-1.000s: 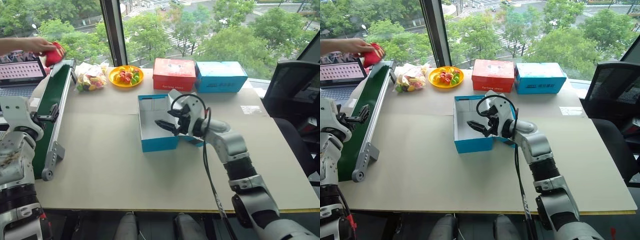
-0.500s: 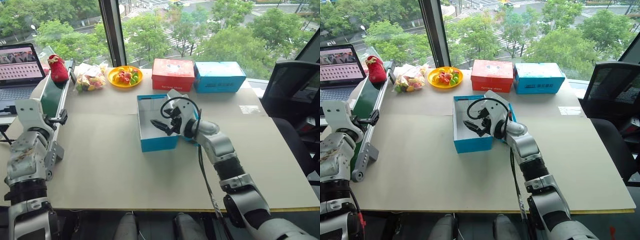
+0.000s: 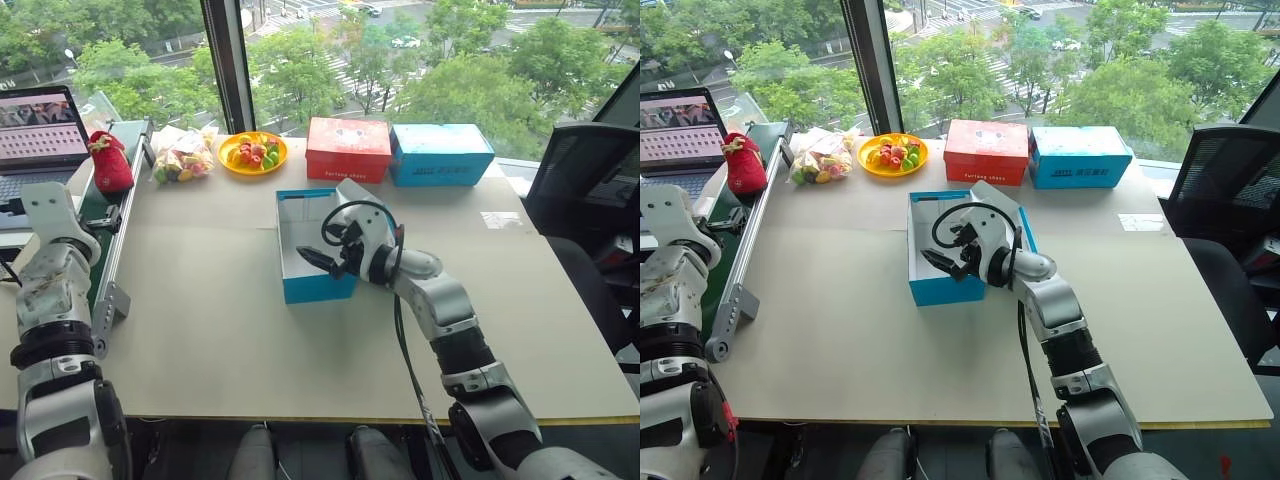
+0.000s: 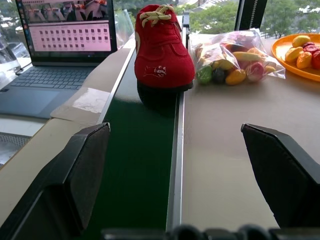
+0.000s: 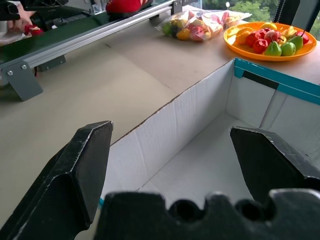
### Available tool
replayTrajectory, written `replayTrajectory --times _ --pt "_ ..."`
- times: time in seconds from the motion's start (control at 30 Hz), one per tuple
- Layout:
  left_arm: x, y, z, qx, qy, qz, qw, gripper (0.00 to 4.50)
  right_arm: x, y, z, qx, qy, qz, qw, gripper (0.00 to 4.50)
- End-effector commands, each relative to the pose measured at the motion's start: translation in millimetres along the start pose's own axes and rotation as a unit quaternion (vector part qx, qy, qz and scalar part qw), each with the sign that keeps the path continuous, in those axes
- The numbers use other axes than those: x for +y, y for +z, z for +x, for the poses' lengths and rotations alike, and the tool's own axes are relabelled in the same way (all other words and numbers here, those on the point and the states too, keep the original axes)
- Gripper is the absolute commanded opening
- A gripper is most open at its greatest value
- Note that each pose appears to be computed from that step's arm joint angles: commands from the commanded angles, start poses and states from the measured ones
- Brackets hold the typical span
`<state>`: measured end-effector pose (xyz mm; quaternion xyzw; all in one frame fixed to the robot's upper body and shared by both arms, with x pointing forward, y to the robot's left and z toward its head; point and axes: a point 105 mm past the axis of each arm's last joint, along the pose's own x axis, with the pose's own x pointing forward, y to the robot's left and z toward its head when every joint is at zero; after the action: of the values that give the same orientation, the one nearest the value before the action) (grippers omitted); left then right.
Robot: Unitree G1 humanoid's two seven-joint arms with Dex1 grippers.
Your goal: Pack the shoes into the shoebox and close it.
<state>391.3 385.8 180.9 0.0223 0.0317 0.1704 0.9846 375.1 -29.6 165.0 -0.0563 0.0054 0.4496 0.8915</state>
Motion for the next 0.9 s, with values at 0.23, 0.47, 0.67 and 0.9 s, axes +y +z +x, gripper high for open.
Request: replayTrajectory --times 0.23,0.47,0.67,0.9 --pt "20.3 32.5 9.1 -0.025 0.040 0.016 0.999 4.50 -7.5 27.1 -2.9 -0.024 0.000 -0.041 0.999 4.40" --pt "25.5 20.1 13.3 -0.009 0.059 -0.009 0.998 4.50 -8.8 26.7 -1.8 -0.022 -0.005 -0.041 0.999 4.40" --pt "21.0 -3.5 14.5 0.026 0.056 -0.036 0.997 4.50 -10.7 30.6 -0.9 -0.023 -0.006 -0.045 0.999 4.40" --pt "24.6 -20.7 10.9 0.051 0.057 -0.051 0.996 2.42 -15.7 31.2 -1.5 -0.020 -0.022 -0.050 0.998 4.50"
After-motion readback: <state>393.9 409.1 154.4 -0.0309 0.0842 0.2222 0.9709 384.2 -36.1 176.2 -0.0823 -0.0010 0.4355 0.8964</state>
